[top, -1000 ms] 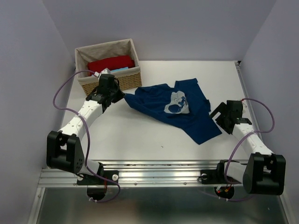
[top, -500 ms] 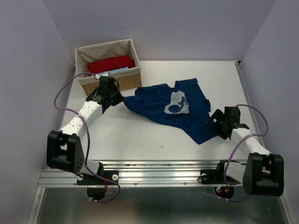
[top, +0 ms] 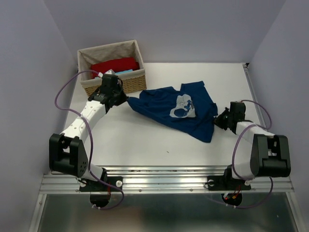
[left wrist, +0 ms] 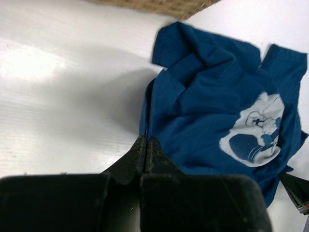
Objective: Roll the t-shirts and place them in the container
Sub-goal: Flatten out the T-shirt at the center of the board.
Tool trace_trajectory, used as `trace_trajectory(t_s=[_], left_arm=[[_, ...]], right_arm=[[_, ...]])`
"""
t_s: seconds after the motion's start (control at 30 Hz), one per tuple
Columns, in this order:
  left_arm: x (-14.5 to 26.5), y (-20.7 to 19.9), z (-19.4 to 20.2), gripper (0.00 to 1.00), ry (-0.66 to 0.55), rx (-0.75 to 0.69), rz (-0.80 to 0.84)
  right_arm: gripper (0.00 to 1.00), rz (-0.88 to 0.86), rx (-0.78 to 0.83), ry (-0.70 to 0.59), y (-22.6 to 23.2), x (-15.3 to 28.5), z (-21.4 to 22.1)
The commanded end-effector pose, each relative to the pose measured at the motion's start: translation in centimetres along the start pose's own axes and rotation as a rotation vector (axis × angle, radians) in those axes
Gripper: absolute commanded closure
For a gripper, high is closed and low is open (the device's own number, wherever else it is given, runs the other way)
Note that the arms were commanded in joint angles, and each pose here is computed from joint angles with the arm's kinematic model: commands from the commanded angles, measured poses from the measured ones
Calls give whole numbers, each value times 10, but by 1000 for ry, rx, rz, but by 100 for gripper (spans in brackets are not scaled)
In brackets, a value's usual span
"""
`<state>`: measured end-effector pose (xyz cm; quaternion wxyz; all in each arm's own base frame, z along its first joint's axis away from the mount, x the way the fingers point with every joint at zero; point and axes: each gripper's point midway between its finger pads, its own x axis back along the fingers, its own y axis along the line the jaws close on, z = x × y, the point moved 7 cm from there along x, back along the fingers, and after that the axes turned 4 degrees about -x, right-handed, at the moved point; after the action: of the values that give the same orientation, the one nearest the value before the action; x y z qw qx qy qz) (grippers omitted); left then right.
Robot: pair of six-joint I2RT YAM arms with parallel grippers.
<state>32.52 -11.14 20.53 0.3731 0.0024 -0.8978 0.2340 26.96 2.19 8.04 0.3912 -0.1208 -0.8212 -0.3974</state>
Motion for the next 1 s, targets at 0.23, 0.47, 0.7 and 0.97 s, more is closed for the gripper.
trace_trajectory(t_s=[0.23, 0.47, 0.7, 0.97], left_arm=[[69, -96, -171, 100, -350, -67, 174], [131, -99, -212, 100, -519, -69, 205], [125, -57, -121, 100, -379, -92, 270], [61, 25, 18, 100, -68, -19, 159]], right_arm=[[99, -375, 111, -441, 196, 102, -187], [99, -463, 148, -666, 220, 213, -197], [99, -231, 101, -393, 106, 177, -86], [0, -81, -44, -84, 18, 127, 10]])
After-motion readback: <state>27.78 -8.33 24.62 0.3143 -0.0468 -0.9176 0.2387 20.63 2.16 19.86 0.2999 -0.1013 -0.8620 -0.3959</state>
